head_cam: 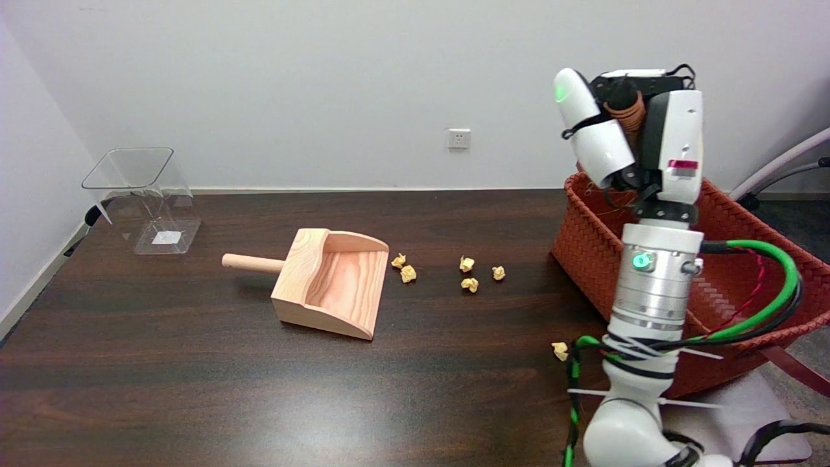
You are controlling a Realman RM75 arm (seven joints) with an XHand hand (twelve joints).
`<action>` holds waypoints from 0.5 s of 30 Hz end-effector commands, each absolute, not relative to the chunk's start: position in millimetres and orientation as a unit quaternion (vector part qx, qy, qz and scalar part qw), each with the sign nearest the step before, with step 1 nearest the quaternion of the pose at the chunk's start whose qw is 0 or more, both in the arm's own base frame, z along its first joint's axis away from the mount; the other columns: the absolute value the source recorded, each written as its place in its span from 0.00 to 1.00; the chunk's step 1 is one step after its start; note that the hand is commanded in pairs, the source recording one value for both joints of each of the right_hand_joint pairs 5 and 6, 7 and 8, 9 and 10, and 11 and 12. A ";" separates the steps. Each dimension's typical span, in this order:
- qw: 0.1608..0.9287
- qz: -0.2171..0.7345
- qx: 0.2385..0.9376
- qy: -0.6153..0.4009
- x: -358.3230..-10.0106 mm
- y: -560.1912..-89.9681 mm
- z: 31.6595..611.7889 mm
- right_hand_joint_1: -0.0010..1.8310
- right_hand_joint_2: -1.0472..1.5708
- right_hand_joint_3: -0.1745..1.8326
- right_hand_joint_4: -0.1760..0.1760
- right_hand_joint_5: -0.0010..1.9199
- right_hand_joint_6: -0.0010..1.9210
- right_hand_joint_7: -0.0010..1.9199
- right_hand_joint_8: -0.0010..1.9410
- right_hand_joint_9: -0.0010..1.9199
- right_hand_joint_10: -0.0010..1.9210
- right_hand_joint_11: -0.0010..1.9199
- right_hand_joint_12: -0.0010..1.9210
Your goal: Pick up the broom.
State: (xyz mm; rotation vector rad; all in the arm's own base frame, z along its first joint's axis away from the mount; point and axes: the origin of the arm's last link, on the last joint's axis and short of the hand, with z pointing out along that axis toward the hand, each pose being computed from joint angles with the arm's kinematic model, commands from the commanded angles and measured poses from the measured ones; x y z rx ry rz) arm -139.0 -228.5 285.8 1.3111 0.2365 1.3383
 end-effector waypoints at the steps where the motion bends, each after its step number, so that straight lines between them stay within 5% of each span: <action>1: 0.604 0.571 0.547 0.102 -125.0 -218.3 211.7 0.41 1.00 0.08 0.50 1.00 1.00 1.00 0.99 1.00 1.00 1.00 1.00; 15: 0.600 0.587 0.543 0.027 -129.3 -220.2 179.0 0.43 1.00 0.08 0.50 1.00 1.00 1.00 0.99 1.00 1.00 1.00 1.00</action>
